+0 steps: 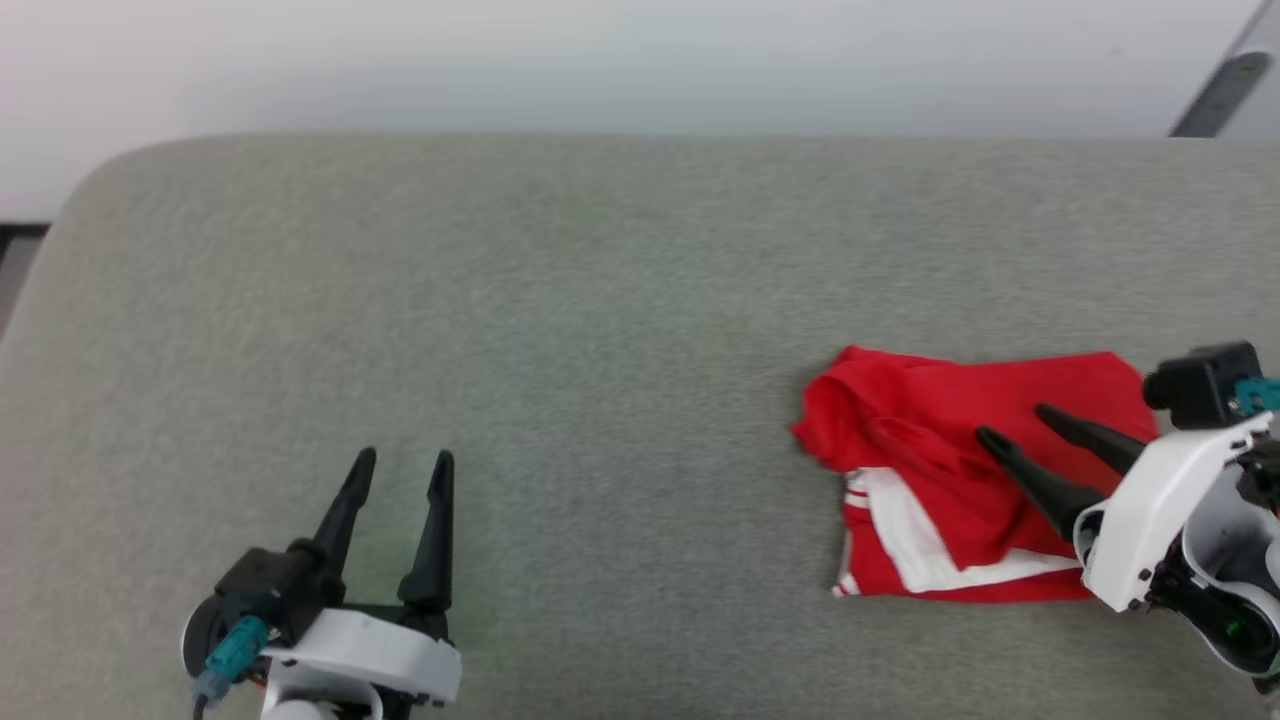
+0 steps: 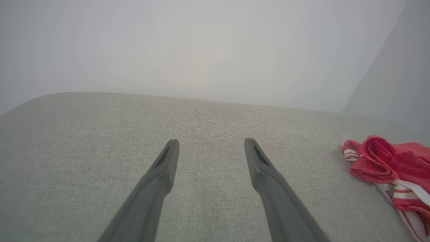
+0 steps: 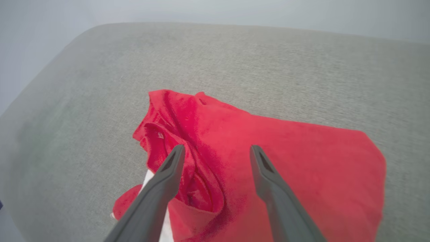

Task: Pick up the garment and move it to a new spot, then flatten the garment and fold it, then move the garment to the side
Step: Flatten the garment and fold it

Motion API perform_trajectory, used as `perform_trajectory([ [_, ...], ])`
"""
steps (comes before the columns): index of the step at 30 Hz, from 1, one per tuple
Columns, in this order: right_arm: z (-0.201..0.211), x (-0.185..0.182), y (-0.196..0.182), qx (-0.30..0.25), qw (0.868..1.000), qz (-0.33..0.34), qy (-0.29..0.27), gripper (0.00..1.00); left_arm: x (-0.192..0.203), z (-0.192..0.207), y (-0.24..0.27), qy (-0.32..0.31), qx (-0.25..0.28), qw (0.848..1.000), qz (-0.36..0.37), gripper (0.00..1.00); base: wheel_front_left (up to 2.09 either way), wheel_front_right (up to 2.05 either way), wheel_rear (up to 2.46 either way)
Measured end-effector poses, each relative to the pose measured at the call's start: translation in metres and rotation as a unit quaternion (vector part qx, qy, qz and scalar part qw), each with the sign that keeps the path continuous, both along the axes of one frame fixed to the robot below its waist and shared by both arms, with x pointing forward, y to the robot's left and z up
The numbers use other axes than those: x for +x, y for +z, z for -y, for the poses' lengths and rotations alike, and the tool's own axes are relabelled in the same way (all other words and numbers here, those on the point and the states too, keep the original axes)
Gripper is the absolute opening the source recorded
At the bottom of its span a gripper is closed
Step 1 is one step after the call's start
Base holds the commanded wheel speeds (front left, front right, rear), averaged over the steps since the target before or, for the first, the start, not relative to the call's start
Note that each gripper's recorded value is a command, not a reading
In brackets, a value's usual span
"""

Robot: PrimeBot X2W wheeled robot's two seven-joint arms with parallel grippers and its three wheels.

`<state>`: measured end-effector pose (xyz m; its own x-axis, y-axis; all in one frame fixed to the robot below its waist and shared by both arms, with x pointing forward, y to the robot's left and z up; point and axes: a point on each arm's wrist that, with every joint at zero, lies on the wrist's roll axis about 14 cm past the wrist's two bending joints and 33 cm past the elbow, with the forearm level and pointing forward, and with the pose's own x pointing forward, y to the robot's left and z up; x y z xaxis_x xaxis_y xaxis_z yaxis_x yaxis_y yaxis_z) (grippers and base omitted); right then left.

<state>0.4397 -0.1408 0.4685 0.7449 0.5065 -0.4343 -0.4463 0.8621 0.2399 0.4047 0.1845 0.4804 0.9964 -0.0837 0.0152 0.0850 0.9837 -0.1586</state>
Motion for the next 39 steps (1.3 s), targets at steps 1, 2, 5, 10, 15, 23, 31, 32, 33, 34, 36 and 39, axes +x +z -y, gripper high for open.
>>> perform_trajectory([
  [1,0.008,-0.001,0.000,0.004,1.000,0.005,-0.014,1.00,0.000,0.002,-0.002,-0.004,-0.002,1.000,-0.003,1.00,0.00,0.00,0.00],
  [2,0.015,-0.002,0.000,0.008,1.000,0.010,-0.028,1.00,0.000,0.004,-0.002,-0.007,-0.004,1.000,-0.004,1.00,0.00,0.00,0.00],
  [5,0.034,-0.007,0.001,0.012,0.997,0.033,-0.063,1.00,-0.001,0.008,-0.003,-0.013,-0.005,1.000,-0.006,1.00,0.00,0.00,0.00],
  [10,0.057,-0.014,0.010,0.012,0.990,0.097,-0.106,1.00,-0.007,0.005,-0.006,-0.012,-0.004,1.000,-0.013,1.00,0.00,0.00,0.00],
  [15,0.070,-0.024,0.021,0.026,0.977,0.158,-0.142,1.00,-0.020,0.001,-0.006,-0.007,-0.005,1.000,-0.014,1.00,0.00,0.00,0.00],
  [23,0.085,-0.033,0.043,0.034,0.959,0.217,-0.181,1.00,-0.042,-0.006,0.004,0.002,-0.003,1.000,0.002,1.00,0.00,0.00,0.00],
  [31,0.091,-0.050,0.052,0.028,0.947,0.252,-0.199,1.00,-0.064,-0.012,0.009,0.018,-0.007,1.000,0.009,1.00,0.00,0.00,0.00],
  [32,0.092,-0.052,0.054,0.028,0.945,0.255,-0.201,1.00,-0.067,-0.013,0.010,0.021,-0.007,1.000,0.012,1.00,0.00,0.00,0.00],
  [33,0.093,-0.054,0.055,0.029,0.944,0.258,-0.204,1.00,-0.069,-0.015,0.012,0.024,-0.008,1.000,0.014,1.00,0.00,0.00,0.00],
  [34,0.093,-0.056,0.054,0.028,0.943,0.259,-0.205,1.00,-0.072,-0.015,0.014,0.025,-0.008,1.000,0.017,1.00,0.00,0.00,0.00],
  [36,0.095,-0.062,0.054,0.028,0.942,0.261,-0.208,1.00,-0.076,-0.018,0.016,0.030,-0.008,0.999,0.020,1.00,0.00,0.00,0.00],
  [39,0.099,-0.068,0.057,0.027,0.939,0.268,-0.215,1.00,-0.084,-0.021,0.020,0.037,-0.008,0.999,0.027,1.00,0.00,0.00,0.00],
])
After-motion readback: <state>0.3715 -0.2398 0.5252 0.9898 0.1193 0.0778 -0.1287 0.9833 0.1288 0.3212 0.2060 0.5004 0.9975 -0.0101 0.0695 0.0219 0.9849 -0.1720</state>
